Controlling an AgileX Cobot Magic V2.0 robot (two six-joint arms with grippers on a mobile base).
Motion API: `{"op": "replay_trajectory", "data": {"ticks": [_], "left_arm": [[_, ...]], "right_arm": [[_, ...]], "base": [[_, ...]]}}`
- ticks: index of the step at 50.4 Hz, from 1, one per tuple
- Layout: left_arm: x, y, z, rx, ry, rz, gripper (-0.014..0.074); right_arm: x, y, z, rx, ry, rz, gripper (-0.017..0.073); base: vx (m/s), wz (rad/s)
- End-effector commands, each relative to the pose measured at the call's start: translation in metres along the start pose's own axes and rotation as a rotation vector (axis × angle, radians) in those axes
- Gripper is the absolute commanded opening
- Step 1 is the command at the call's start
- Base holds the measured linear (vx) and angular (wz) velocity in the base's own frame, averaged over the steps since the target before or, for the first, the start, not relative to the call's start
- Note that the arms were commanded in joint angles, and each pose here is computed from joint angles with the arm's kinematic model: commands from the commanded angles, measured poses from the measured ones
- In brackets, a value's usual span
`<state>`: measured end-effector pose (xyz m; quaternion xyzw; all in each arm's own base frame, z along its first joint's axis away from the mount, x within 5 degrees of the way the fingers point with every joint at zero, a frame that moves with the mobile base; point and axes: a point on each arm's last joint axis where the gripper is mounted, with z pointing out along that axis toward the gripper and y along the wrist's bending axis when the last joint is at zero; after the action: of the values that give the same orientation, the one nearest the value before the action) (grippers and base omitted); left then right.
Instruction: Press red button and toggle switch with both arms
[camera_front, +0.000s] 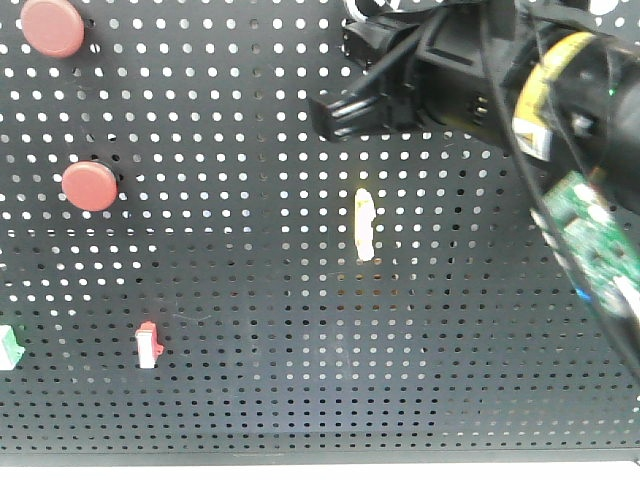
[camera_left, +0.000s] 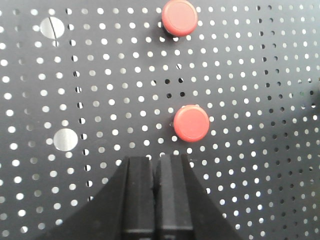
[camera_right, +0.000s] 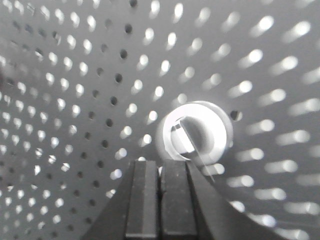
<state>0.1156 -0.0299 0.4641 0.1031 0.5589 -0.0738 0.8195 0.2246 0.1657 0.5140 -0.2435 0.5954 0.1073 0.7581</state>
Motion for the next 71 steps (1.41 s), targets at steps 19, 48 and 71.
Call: {"op": "replay_trajectory", "data": {"ticks": [19,48,71], "left_arm": [[-0.009,-0.002,0.000,0.025,-0.038,-0.027,0.0000],[-0.009,-0.002,0.000,0.025,-0.038,-0.027,0.0001],[0.075,0.003,-0.078,-0.105,0.292,0.154,0.0001]], "right_arm": [[-0.002,-0.019,-0.104,0.029,-0.078,-0.078,-0.0003],[0.014,-0.015,-0.105,0.025,-0.026,-0.076,-0.0003],[0.014,-0.015,-0.105,0.025,-0.026,-0.076,-0.0003]], "base": [[0.00,0.00],[0.00,0.00],[0.00,0.00]]}}
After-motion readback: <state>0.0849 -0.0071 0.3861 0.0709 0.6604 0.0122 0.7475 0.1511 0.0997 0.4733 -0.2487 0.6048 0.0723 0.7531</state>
